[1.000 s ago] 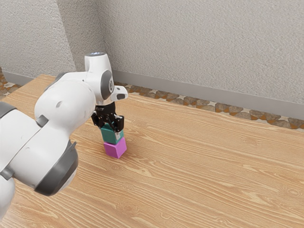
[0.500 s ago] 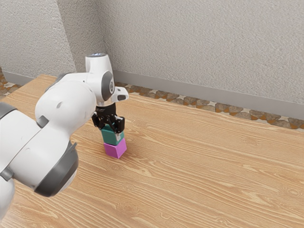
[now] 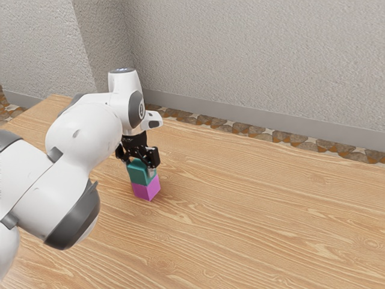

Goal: Pick up the blue block with one arm, and put the blue block on the pink block with one arm

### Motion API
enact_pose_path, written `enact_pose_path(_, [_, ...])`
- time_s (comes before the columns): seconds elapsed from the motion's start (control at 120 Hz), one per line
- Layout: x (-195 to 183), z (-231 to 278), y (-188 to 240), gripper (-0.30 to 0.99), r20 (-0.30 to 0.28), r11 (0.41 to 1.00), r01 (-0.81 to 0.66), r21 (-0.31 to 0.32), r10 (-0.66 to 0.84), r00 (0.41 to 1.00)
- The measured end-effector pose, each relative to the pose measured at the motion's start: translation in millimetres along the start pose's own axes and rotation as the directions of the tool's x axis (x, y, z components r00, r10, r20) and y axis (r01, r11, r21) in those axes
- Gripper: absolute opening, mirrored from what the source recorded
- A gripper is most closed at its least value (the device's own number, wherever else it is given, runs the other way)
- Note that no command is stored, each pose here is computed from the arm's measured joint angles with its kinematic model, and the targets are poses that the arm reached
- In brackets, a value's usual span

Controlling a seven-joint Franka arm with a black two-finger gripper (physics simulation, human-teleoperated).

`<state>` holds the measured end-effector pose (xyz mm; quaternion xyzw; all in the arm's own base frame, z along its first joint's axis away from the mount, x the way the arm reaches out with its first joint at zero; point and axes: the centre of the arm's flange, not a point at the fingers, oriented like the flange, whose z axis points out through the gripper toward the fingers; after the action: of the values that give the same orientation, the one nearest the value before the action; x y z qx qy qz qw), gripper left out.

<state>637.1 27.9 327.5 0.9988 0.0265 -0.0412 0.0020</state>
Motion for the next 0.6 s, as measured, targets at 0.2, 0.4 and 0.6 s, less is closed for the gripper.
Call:
enact_pose_path(0.2, [-2,-13,-4,0.67,-0.011,1.000,0.003,-0.001,-0.003,1.000])
enact_pose_path(0.4, [-59,-240,6,0.69,-0.285,0.995,-0.089,-0.044,0.073,0.956])
enact_pose_path(0.6, [-155,-292,146,0.69,-0.072,0.733,-0.675,-0.087,0.671,0.738])
